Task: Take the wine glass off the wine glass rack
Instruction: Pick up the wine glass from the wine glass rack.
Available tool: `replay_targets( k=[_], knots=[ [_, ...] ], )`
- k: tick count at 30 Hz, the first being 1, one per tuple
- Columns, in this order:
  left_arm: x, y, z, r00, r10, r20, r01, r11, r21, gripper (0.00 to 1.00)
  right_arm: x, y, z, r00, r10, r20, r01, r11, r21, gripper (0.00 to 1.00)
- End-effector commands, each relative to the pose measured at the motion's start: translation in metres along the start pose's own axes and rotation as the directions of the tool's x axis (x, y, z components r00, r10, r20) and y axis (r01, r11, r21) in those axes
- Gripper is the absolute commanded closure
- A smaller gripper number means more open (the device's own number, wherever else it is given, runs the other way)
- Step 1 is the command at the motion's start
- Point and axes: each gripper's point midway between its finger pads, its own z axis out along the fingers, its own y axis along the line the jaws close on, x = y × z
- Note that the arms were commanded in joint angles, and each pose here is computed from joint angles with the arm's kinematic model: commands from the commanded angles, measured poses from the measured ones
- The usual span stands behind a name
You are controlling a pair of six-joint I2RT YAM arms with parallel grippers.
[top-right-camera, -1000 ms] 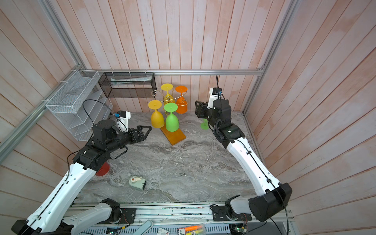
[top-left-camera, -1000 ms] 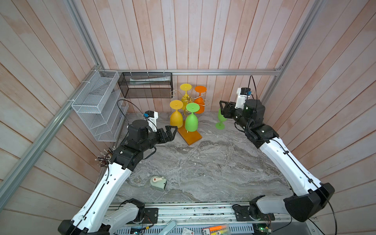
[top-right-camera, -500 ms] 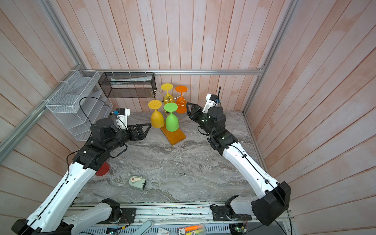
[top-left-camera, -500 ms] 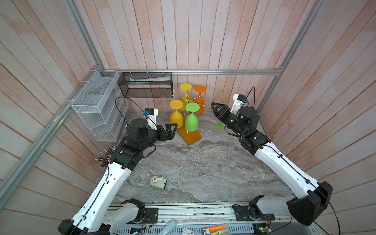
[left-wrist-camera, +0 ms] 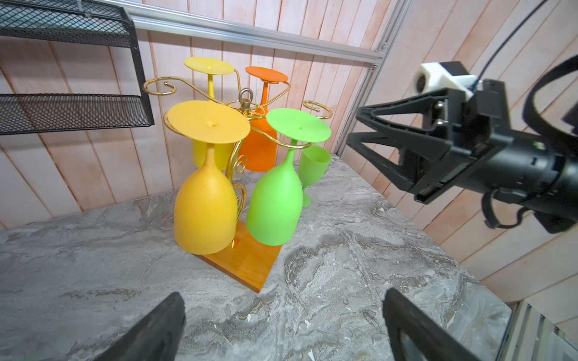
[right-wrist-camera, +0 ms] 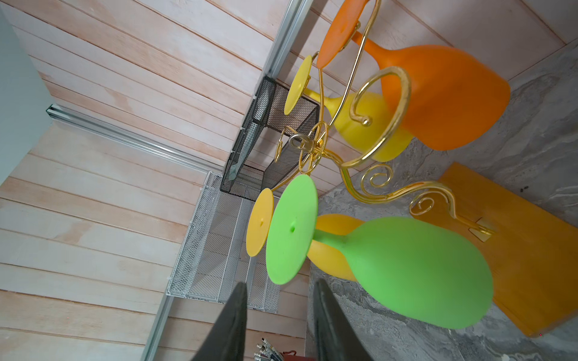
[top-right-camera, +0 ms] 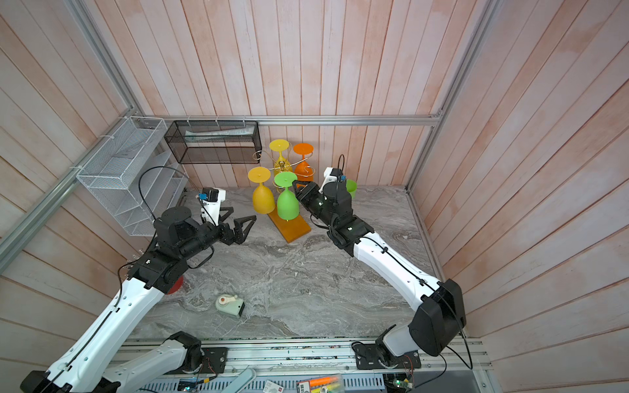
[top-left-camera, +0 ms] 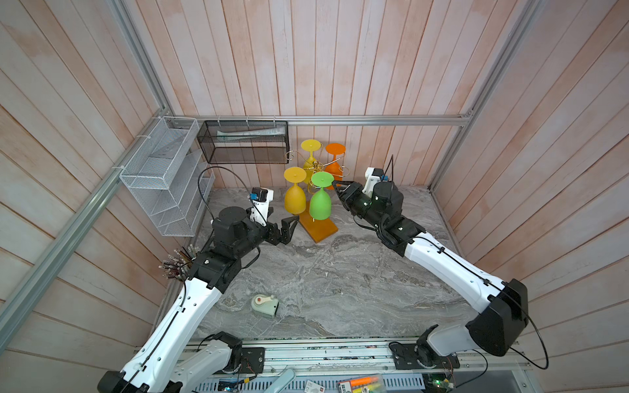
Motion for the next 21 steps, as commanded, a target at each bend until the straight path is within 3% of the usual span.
replay_targets(
  k=[1,8,21],
  knots=[
    [-0.009,-0.011,-0.008,0.995,0.066,0.081,-0.07,0.996,0.057,0.0,-0.005,0.014,0.007,0.998,0.061,0.025,-0.06,0.997,-0.042,0.7],
    [0.004,-0.017,-0.009,0.994,0.067,0.082,-0.075,0.992,0.098,0.0,-0.008,0.012,0.022,0.997,0.07,0.043,-0.069,0.997,-0.026,0.73],
    [0.011,-0.016,-0.01,0.994,0.069,0.09,-0.077,0.993,0.092,0.0,-0.012,0.009,0.044,0.994,0.09,0.054,-0.089,0.996,-0.026,0.92]
  ],
)
